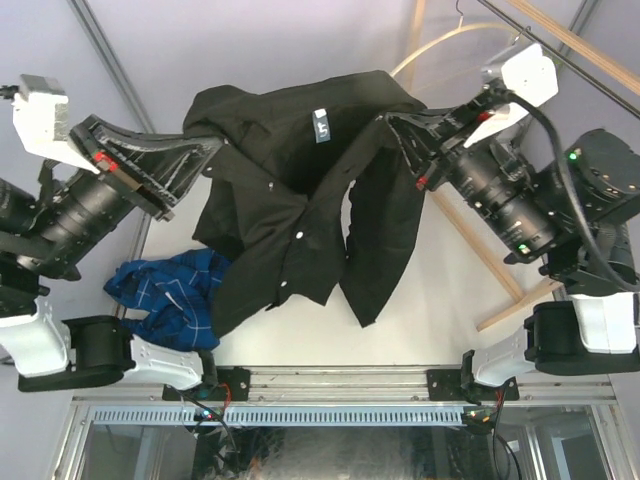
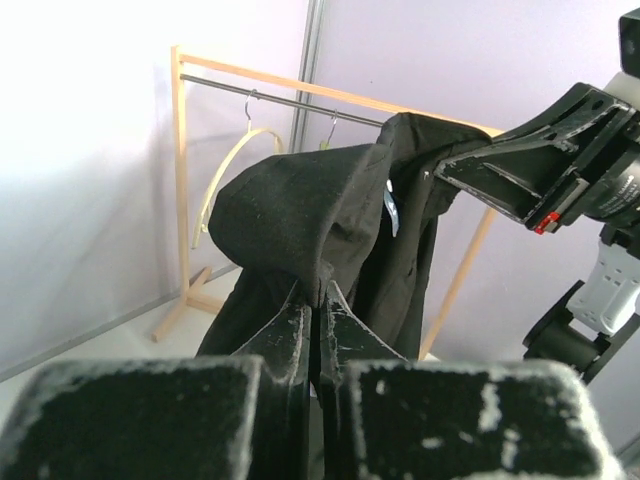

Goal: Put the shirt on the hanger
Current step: Adjust the shirt at the center of the board.

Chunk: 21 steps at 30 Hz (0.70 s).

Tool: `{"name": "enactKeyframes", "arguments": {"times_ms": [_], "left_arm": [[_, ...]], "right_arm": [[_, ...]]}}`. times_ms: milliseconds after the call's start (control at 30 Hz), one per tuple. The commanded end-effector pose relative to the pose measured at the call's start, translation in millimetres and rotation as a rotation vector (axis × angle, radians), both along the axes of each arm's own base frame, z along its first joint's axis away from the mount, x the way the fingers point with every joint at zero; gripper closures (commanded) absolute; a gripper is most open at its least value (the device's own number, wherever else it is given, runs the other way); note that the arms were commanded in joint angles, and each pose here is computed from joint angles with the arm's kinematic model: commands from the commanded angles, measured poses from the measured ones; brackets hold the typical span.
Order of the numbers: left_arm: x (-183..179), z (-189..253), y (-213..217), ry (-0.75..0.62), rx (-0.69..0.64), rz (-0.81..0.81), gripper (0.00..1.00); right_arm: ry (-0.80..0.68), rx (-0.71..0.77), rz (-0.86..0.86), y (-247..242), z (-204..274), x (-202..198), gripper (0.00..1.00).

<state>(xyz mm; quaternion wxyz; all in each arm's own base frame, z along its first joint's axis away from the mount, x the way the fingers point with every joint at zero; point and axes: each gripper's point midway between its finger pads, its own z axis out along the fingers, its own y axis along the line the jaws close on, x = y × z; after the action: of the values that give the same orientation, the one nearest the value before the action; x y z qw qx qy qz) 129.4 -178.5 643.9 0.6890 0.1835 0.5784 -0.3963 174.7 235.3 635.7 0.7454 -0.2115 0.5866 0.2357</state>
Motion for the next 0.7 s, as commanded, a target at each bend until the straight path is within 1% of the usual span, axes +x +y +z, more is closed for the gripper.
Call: {"name": "enactKeyframes", "arguments": {"times_ms": [0,133,233,333,433,500,667], "left_arm": [[21,-4,-32,-0.031,0.090,0.114,1.00],[22,-3,-42,-0.033,0.083,0.109,1.00],[25,-10,-50,-0.026,0.107,0.115,1.00],[32,-19,-54,-0.012,0.140,0.145,1.00],[42,-28,-48,0.023,0.141,0.160,1.00],[53,-42,-45,0.063,0.147,0.167,1.00],[73,-69,-41,0.100,0.192,0.200,1.00]], "right_arm": [[-0.020,0.112,-0.006,-36,22,-7,1.00],[-0.019,0.121,-0.014,-47,20,-9,1.00],[-0.020,0.119,-0.021,-51,20,-8,1.00],[-0.013,0.100,-0.018,-43,15,-5,1.00],[0.009,0.068,-0.001,-28,4,1,1.00],[0.037,0.051,0.015,-19,-6,6,1.00],[0.114,0.034,0.062,1,-32,27,1.00]]}}
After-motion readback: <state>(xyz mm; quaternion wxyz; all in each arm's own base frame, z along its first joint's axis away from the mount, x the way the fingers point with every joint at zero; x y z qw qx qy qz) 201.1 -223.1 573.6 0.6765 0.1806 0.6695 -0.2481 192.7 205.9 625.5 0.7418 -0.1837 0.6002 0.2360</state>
